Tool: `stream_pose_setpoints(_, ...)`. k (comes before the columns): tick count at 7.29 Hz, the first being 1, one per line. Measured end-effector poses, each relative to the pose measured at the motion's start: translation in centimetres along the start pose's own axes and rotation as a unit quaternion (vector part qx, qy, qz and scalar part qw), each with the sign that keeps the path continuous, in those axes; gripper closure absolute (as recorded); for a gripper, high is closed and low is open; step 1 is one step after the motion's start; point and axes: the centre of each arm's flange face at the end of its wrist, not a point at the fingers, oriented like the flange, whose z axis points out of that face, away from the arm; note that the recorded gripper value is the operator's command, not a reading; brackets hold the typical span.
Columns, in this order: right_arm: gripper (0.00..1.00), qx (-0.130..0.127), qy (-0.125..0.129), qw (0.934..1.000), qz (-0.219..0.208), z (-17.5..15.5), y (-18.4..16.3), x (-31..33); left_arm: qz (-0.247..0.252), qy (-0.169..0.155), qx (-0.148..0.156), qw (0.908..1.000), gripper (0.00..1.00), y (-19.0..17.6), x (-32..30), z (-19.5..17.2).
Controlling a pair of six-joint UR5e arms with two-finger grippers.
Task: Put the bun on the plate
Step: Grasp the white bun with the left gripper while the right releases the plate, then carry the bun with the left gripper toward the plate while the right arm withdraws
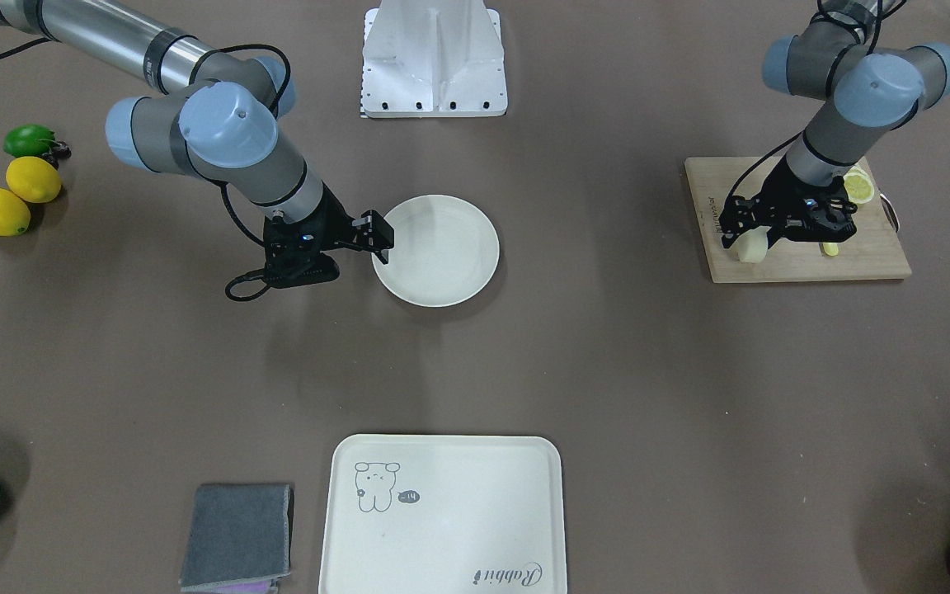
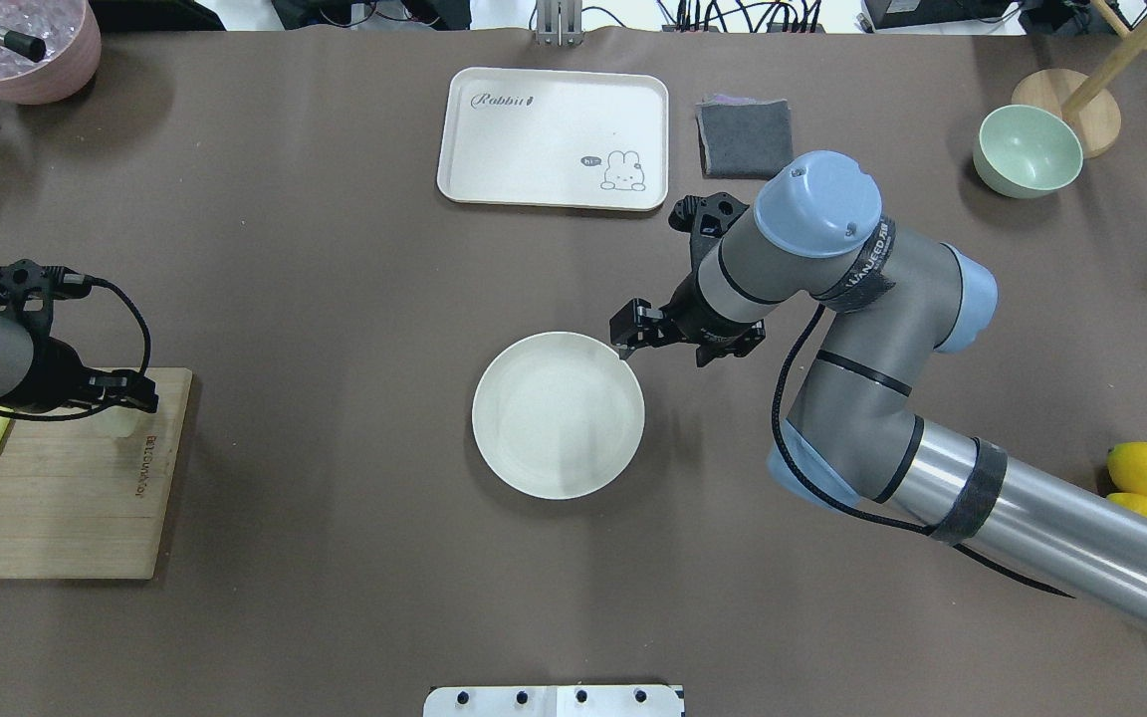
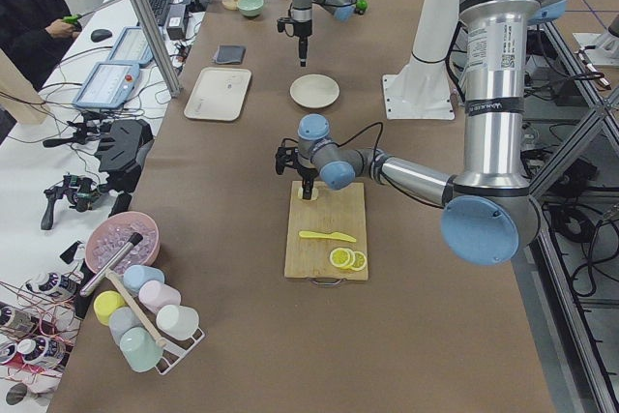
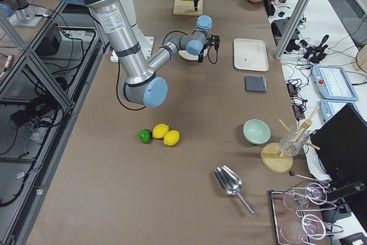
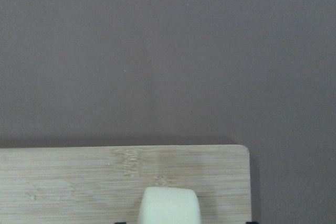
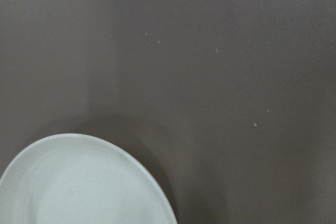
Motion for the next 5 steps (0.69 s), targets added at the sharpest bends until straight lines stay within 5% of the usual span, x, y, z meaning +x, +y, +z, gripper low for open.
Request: stream_pose_setpoints(5, 0.00, 0.009, -0.015, 0.9995, 0.028, -3.4, -3.0, 0.6, 0.008, 0.021, 0.021, 0.9995, 0.60, -0.6, 3.2, -2.0)
